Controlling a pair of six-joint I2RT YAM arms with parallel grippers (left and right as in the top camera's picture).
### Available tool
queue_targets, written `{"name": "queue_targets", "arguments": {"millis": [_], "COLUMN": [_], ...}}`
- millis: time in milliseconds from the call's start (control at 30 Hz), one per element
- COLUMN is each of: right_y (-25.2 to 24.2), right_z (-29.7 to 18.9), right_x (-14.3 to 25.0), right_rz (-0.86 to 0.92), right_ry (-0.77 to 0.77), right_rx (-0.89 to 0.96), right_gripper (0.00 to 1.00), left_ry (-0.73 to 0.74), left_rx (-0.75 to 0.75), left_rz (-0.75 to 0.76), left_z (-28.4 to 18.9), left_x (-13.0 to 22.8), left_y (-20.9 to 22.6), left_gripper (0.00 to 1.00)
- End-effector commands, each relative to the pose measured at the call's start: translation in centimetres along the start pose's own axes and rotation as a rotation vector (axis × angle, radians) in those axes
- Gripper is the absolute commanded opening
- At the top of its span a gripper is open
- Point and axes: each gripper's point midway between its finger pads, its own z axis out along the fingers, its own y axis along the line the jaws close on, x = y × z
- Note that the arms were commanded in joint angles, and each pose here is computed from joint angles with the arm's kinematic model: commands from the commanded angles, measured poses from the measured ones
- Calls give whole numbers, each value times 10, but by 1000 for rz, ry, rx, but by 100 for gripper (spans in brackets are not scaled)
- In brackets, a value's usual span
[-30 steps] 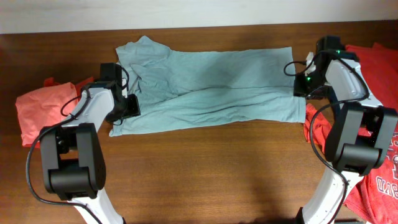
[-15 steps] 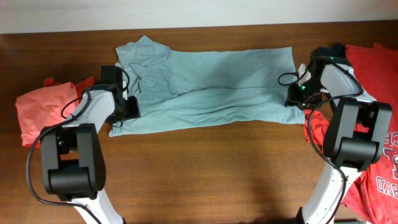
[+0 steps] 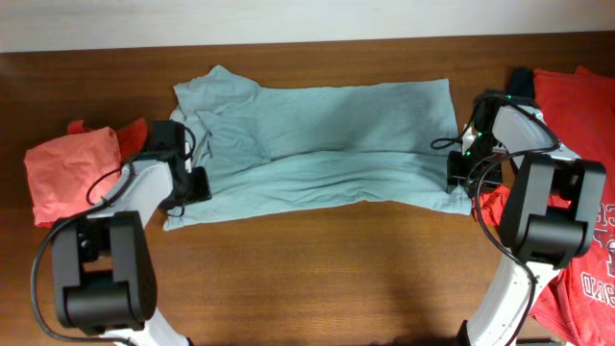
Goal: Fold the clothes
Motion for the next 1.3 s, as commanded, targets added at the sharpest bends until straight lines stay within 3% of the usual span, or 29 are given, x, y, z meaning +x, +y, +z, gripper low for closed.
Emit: {"name": "queue_targets", "arguments": {"millis": [0, 333, 500, 700, 1267], "right_y": [-18, -18, -18, -19, -19], "right_z": [46, 44, 43, 40, 35], "right_x": [34, 44, 51, 60, 88], "right_rz": [54, 78, 83, 98, 132], "right_ry": [169, 208, 235, 274, 370], "right_rx": [105, 111, 112, 119, 130], "right_gripper": [50, 50, 50, 49, 45], "left_ry": [311, 379, 401, 453, 530], "left_rx": [-73, -82, -104, -162, -162], "left_rz": [-46, -129, -125, -109, -102], "left_z": [46, 44, 42, 35, 26], "left_x": [97, 115, 121, 133, 150], "left_y": [37, 61, 64, 74, 73], "left_gripper": [57, 57, 56, 48, 46]}}
